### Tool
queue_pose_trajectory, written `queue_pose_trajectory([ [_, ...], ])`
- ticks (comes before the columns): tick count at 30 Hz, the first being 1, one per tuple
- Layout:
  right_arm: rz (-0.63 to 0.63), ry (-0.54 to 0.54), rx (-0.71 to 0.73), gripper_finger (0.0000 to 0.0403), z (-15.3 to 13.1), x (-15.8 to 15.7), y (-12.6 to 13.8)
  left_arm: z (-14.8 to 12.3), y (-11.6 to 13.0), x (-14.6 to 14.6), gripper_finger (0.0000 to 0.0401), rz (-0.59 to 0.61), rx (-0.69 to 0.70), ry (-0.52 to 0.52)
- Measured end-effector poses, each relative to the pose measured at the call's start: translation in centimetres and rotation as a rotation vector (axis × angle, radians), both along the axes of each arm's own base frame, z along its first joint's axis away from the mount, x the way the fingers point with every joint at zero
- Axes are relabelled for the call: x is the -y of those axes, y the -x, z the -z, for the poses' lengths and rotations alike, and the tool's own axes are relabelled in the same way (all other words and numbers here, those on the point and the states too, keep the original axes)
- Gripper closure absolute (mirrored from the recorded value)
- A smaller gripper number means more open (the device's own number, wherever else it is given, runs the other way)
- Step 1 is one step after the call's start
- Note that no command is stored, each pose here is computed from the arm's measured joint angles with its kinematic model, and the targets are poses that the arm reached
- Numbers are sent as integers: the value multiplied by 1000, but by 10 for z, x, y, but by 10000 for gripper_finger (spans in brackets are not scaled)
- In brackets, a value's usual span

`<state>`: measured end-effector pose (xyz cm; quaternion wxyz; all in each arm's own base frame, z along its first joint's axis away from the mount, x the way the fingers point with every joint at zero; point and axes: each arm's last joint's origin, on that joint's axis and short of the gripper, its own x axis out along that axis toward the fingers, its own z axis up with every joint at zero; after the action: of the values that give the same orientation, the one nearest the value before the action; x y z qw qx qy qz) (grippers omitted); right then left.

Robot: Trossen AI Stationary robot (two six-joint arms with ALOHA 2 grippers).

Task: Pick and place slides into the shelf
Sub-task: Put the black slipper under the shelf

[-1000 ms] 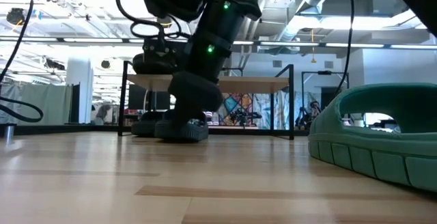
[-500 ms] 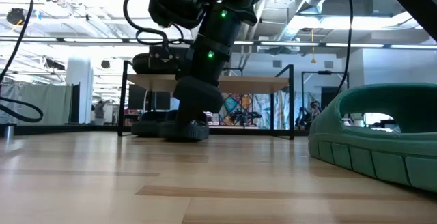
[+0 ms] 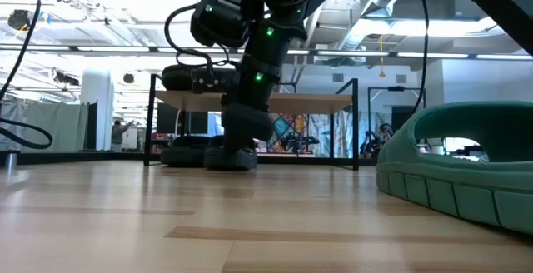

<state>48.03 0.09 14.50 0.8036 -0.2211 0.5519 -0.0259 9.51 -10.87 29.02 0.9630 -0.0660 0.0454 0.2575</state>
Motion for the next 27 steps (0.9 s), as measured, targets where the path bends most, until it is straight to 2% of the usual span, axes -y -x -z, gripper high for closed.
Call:
queue_pose_trajectory([
  [27, -33, 52, 31, 403, -3, 45, -4, 0, 0, 0, 292, 0, 0, 0],
])
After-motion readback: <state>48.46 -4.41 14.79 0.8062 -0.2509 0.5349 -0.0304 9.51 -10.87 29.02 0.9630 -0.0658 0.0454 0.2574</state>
